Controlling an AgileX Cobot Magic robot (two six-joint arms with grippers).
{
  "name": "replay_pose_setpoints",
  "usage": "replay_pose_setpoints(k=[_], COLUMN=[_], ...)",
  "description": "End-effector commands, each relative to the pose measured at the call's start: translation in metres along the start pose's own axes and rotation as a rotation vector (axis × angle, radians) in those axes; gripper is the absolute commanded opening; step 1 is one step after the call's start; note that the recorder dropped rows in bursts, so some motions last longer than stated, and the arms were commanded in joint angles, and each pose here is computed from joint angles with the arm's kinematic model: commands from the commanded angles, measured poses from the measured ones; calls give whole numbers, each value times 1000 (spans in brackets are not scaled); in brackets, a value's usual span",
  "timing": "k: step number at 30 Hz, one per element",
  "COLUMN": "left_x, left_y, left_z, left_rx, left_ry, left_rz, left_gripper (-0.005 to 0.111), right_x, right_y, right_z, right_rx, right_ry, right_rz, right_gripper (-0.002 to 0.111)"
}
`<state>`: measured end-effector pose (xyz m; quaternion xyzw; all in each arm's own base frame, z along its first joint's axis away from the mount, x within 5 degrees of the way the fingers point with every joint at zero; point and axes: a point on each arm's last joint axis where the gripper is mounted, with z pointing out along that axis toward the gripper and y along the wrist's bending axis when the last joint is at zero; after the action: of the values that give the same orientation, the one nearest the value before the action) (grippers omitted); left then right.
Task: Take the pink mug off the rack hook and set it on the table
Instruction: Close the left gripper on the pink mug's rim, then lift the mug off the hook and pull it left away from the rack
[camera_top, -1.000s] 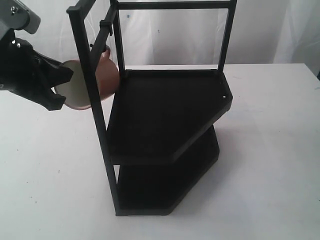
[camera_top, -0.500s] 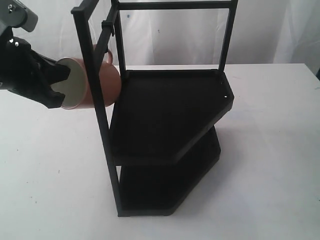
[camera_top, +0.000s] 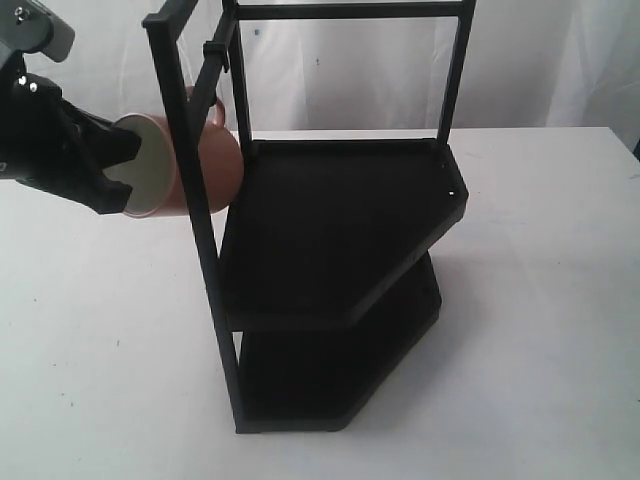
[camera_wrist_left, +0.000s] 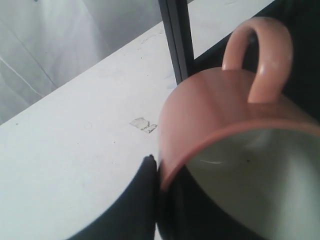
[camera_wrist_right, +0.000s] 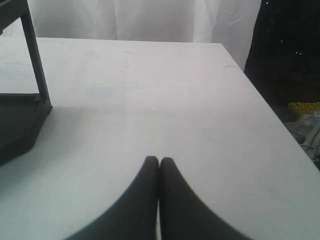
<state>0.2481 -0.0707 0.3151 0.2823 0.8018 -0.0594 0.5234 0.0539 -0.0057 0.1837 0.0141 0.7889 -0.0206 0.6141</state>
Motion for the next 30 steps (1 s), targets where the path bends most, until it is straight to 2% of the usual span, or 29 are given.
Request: replay_pose_setpoints(k=[1, 12, 18, 23, 27, 30], left_x=[-2, -5, -17, -22, -20, -14], left_y=[-1, 1, 1, 3, 11, 16], left_z=[-1, -4, -29, -49, -58, -58], left_rx=[5, -20, -61, -106, -152, -139], left_ry=[-10, -32, -117, -160, -156, -106], left_rz=[-56, -84, -75, -13, 8, -2], left_gripper=[0, 0, 0, 0, 0, 0], right_x=[0, 0, 0, 0, 0, 0], right_y=[0, 0, 0, 0, 0, 0], right_z=[0, 0, 0, 0, 0, 0], right_rx=[-2, -2, -2, -2, -2, -2], right_ry=[-4, -4, -4, -4, -4, -4], right_rz=[-12, -12, -12, -12, -12, -12], right_gripper=[0, 0, 0, 0, 0, 0])
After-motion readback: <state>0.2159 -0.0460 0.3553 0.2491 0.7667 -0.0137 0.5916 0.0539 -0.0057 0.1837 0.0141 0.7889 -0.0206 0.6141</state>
